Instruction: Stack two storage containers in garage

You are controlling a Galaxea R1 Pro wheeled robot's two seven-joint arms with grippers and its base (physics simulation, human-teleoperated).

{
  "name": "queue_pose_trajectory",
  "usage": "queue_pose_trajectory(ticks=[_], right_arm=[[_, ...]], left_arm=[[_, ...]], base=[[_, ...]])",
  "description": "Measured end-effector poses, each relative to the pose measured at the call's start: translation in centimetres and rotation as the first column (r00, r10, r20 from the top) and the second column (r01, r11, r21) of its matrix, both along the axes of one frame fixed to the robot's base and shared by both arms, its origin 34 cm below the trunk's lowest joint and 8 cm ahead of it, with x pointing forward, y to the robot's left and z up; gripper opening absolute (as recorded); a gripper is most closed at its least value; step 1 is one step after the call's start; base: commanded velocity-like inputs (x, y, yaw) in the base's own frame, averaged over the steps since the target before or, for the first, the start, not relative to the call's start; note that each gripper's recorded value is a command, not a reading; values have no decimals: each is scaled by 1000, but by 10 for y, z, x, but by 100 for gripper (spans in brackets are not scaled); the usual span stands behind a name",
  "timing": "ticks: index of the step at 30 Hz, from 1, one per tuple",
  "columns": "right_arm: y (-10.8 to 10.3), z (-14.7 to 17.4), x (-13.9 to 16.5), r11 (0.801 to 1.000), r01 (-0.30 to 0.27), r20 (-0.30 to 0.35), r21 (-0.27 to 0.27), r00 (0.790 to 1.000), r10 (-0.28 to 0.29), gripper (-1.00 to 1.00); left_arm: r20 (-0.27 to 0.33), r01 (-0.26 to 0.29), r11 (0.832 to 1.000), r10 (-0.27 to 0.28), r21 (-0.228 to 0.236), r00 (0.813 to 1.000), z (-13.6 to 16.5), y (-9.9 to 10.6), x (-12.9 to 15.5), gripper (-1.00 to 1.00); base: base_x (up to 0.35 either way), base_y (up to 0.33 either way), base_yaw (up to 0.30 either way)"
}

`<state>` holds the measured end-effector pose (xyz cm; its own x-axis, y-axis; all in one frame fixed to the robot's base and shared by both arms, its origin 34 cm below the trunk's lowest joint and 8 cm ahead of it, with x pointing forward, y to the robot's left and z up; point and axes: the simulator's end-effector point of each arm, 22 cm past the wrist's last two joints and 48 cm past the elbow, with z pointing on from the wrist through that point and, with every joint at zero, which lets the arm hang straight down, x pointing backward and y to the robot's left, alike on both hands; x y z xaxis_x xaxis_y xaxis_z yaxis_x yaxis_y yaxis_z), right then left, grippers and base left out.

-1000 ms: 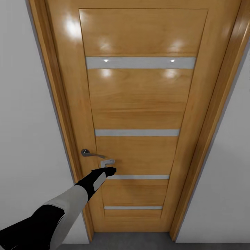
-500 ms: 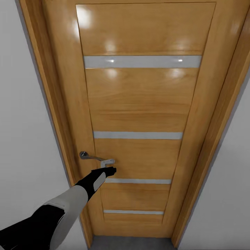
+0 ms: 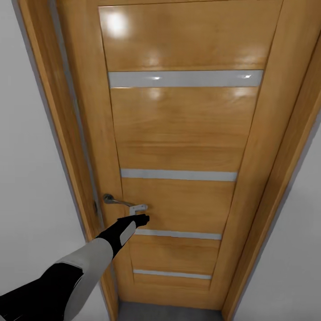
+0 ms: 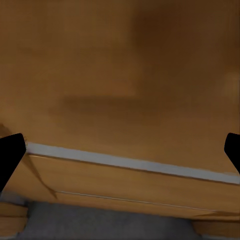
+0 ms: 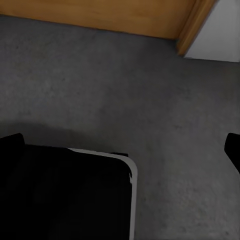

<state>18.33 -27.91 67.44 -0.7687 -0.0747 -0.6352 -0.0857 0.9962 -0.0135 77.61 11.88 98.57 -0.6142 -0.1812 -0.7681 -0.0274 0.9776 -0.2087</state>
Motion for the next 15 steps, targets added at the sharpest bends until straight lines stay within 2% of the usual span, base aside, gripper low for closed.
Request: queue_pose_trajectory(ticks=[5,13,15], right_arm=[[2,0,0,1000,-9,-1,2,1000,9,100],[2,0,0,1000,-10,-2,2,1000,10,100],[2,0,0,1000,-10,-1,2,1000,10,100]], left_arm=[[-1,-1,1000,1,1,1000,0,1,0,100],[-2,-2,1000,2,0,1000,-1,0,0,100],[-2,-2,1000,2,-1,1000,-1,0,0,100]], base=[[265,3,0],[29,0,0],[166,-3,0]])
